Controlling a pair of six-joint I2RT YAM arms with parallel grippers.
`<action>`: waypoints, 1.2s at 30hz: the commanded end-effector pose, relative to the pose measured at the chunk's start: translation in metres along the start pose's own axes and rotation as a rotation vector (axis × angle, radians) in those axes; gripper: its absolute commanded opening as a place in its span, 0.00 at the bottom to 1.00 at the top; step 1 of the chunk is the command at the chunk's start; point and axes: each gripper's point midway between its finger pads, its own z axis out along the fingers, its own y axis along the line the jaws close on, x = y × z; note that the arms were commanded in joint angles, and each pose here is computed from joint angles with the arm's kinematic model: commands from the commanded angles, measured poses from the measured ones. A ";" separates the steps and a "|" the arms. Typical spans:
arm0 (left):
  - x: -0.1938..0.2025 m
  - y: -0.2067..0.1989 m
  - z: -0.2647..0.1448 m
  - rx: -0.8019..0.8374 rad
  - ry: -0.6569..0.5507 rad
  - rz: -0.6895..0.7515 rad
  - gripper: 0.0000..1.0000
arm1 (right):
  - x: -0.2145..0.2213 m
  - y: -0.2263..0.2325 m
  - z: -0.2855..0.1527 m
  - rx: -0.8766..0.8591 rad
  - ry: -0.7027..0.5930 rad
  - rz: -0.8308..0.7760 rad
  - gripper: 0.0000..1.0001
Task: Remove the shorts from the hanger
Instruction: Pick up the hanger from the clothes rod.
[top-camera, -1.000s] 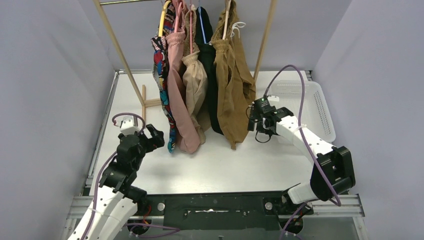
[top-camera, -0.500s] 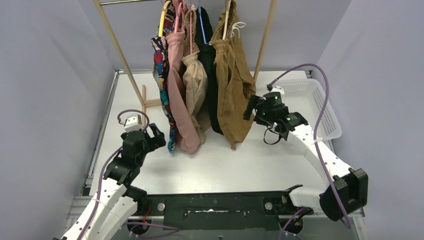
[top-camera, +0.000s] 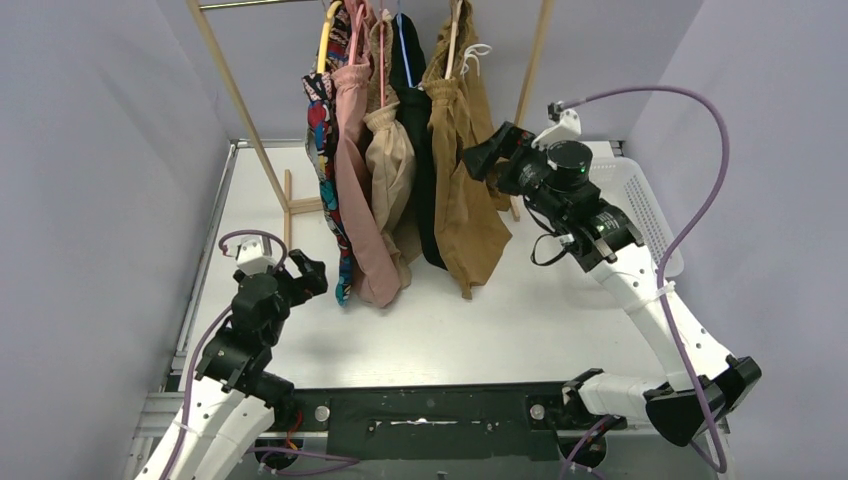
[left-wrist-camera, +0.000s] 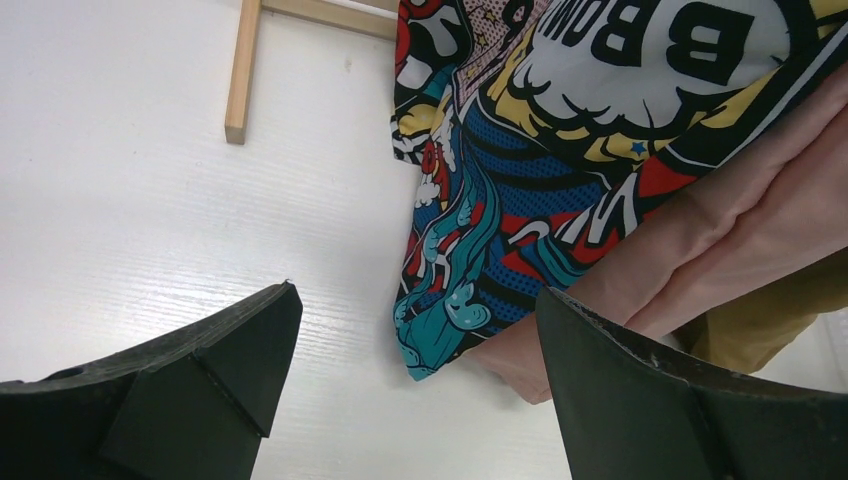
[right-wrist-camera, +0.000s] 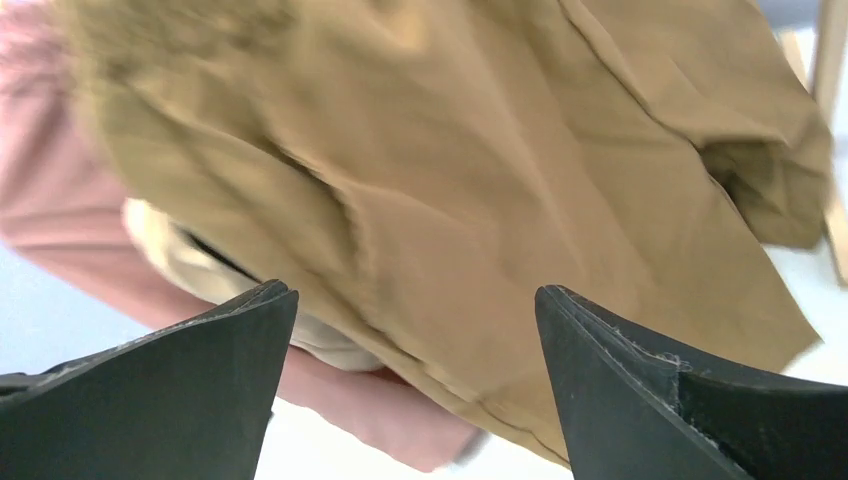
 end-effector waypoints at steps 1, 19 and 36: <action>-0.013 -0.004 -0.001 0.008 -0.056 -0.028 0.89 | -0.021 0.034 -0.005 0.012 -0.035 -0.025 0.94; -0.006 -0.003 0.004 -0.010 -0.031 -0.022 0.89 | -0.111 0.101 0.009 0.092 -0.310 -0.264 0.91; -0.002 -0.003 0.007 -0.011 -0.013 -0.013 0.89 | -0.120 0.062 0.032 0.378 -0.323 -0.351 0.57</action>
